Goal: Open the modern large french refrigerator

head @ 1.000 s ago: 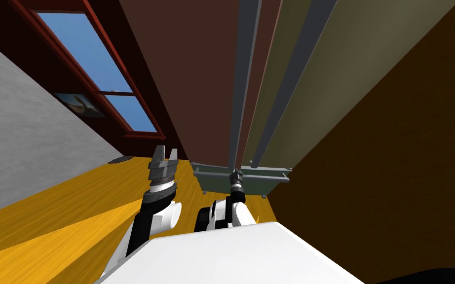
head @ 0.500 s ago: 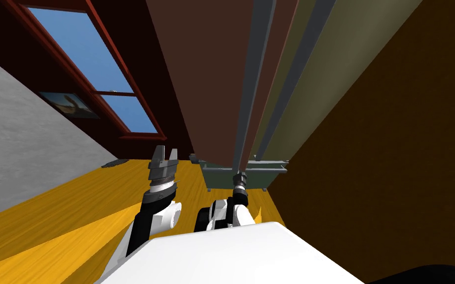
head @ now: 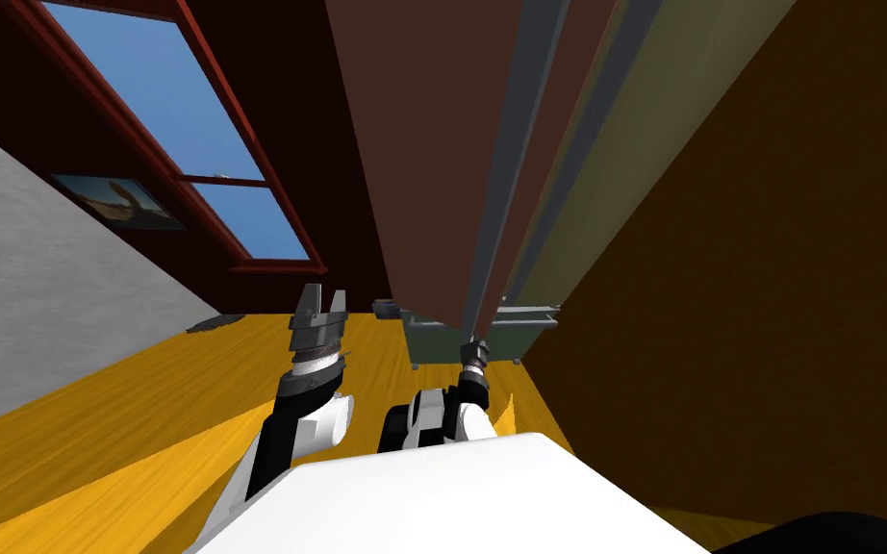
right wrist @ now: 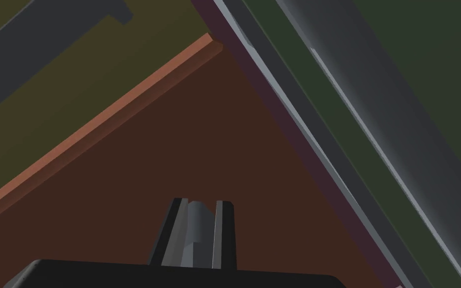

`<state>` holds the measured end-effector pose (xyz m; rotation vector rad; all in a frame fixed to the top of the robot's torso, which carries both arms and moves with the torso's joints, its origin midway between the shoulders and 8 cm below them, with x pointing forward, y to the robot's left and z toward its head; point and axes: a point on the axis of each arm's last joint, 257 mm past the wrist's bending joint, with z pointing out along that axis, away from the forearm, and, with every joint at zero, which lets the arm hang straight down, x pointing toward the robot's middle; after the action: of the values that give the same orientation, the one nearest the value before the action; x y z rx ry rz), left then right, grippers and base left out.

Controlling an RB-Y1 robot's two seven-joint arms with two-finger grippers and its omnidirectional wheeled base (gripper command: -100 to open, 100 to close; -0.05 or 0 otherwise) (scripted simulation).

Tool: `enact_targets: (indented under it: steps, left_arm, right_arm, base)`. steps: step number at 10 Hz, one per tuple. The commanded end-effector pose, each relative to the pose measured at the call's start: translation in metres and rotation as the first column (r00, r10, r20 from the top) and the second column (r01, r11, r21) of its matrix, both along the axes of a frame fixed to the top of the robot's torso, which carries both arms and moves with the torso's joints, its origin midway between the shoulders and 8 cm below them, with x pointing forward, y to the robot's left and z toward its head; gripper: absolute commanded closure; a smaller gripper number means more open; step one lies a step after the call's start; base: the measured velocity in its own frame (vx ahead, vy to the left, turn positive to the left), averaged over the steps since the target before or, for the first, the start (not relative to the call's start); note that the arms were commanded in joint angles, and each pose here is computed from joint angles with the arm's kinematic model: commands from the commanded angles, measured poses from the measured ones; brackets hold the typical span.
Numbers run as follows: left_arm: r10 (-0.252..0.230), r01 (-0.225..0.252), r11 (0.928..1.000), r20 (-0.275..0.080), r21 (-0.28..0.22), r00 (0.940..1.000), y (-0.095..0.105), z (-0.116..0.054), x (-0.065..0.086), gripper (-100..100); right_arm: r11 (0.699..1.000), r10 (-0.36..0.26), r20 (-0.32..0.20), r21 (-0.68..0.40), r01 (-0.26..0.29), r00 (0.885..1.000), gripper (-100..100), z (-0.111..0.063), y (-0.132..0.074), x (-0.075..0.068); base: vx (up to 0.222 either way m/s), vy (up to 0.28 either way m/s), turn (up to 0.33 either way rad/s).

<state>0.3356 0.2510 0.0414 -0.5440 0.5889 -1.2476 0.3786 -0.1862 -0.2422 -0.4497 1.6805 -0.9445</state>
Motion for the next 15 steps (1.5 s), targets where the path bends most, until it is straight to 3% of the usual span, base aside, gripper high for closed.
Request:
enact_targets:
  steps: [1, 4, 8, 9, 10, 11, 12, 13, 14, 15]
  left_arm:
    - [0.0, 0.0, 1.0, 0.0, 0.0, 1.0, 0.0, 0.0, 0.0, 0]
    - [0.0, 0.0, 1.0, 0.0, 0.0, 1.0, 0.0, 0.0, 0.0, 0]
    - [0.0, 0.0, 1.0, 0.0, 0.0, 1.0, 0.0, 0.0, 0.0, 0]
    - [0.0, 0.0, 1.0, 0.0, 0.0, 1.0, 0.0, 0.0, 0.0, 0]
    - [0.0, 0.0, 1.0, 0.0, 0.0, 1.0, 0.0, 0.0, 0.0, 0]
    - [0.0, 0.0, 1.0, 0.0, 0.0, 1.0, 0.0, 0.0, 0.0, 0]
    - [0.0, 0.0, 1.0, 0.0, 0.0, 1.0, 0.0, 0.0, 0.0, 0]
    - [0.0, 0.0, 1.0, 0.0, 0.0, 1.0, 0.0, 0.0, 0.0, 0]
    - [0.0, 0.0, 1.0, 0.0, 0.0, 1.0, 0.0, 0.0, 0.0, 0]
    - [0.0, 0.0, 1.0, 0.0, 0.0, 1.0, 0.0, 0.0, 0.0, 0]
  right_arm:
    - [0.998, -0.066, 0.013, 0.004, 0.066, 0.998, 100, 0.007, -0.018, -0.007]
    - [0.99, -0.144, 0.022, 0.007, 0.144, 0.989, 100, 0.012, -0.04, -0.019]
    - [0.969, -0.247, 0.036, 0.011, 0.246, 0.968, 100, 0.018, -0.068, -0.037]
    - [0.97, -0.242, 0.009, 0.002, 0.242, 0.97, 100, 0.008, -0.069, -0.041]
    - [0.963, -0.267, -0.015, -0.023, 0.267, 0.963, 100, -0.007, -0.087, -0.035]
    - [0.965, -0.262, 0.001, -0.019, 0.262, 0.965, 100, -0.002, -0.085, -0.029]
    - [0.958, -0.285, -0.026, -0.04, 0.284, 0.958, 100, -0.017, -0.102, -0.025]
    - [0.959, -0.28, 0.0, -0.035, 0.28, 0.96, 100, -0.007, -0.101, -0.016]
    - [0.95, -0.308, -0.027, -0.054, 0.307, 0.951, 100, -0.021, -0.12, -0.013]
    - [0.952, -0.302, 0.002, -0.046, 0.301, 0.953, 100, -0.01, -0.118, -0.002]
  base:
    - [-0.032, 0.291, -0.169]
    - [-0.054, 0.284, -0.123]
    - [-0.059, 0.271, -0.114]
    - [-0.045, 0.126, -0.057]
    - [-0.062, 0.161, -0.096]
    - [-0.079, 0.188, -0.049]
    - [-0.081, 0.225, -0.034]
    - [-0.08, 0.21, -0.03]
    - [-0.09, 0.251, -0.062]
    - [-0.07, 0.205, -0.034]
